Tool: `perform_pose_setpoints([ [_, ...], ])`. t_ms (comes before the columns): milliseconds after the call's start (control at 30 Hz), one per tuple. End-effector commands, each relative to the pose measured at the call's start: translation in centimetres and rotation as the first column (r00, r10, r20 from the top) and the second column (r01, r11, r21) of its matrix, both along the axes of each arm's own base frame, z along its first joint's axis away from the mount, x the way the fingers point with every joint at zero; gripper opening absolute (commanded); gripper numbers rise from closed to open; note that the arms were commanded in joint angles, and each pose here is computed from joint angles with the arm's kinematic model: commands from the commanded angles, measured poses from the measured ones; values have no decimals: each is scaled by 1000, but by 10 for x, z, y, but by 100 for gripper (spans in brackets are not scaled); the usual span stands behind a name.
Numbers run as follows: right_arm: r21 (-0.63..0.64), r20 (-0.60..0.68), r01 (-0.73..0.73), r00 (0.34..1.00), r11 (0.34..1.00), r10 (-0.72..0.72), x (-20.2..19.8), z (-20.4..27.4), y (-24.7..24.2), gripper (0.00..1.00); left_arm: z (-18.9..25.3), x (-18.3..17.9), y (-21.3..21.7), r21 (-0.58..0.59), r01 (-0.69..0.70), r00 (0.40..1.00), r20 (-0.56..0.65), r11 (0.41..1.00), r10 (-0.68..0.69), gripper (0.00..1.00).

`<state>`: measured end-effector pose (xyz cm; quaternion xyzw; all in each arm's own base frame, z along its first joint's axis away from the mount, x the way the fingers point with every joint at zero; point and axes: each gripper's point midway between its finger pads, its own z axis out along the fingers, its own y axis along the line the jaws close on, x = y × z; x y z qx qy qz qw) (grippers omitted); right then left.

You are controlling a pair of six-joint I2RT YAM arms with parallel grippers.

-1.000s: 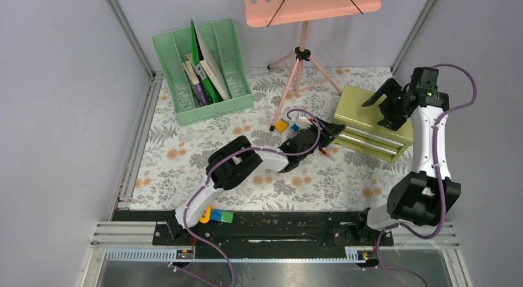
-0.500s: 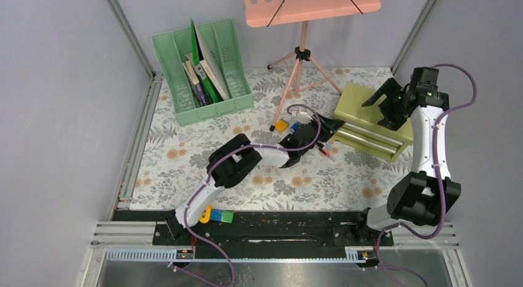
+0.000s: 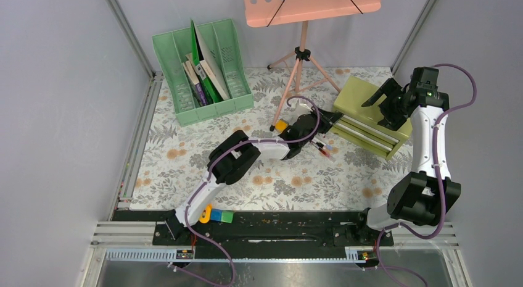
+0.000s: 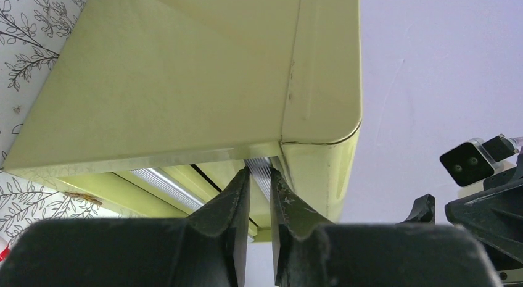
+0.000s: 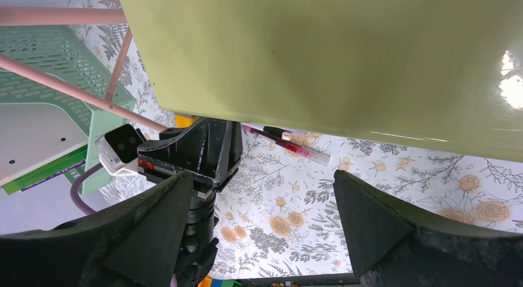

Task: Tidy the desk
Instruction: Open the drawer in the storage box.

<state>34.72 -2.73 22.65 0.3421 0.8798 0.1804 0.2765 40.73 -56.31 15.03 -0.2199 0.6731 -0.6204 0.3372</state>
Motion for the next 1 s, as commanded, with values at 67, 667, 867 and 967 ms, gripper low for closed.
perform_pose_setpoints([
  [67, -7, 53, -26, 998, 1000, 26, 3, 18, 4, 92, 54, -1, -1, -106, 48, 995, 89, 993, -39, 0],
  [667, 14, 65, -44, 997, 999, 43, 2, 18, 12, 92, 61, -24, 10, -145, 79, 993, 96, 986, -66, 49],
  [867, 9, 61, -48, 997, 999, 48, 2, 16, 12, 93, 50, -13, 4, -119, 45, 998, 49, 992, -39, 54],
  [967, 5, 57, -49, 997, 999, 48, 3, 15, 10, 92, 50, -9, 2, -143, 32, 999, 39, 989, -27, 48],
])
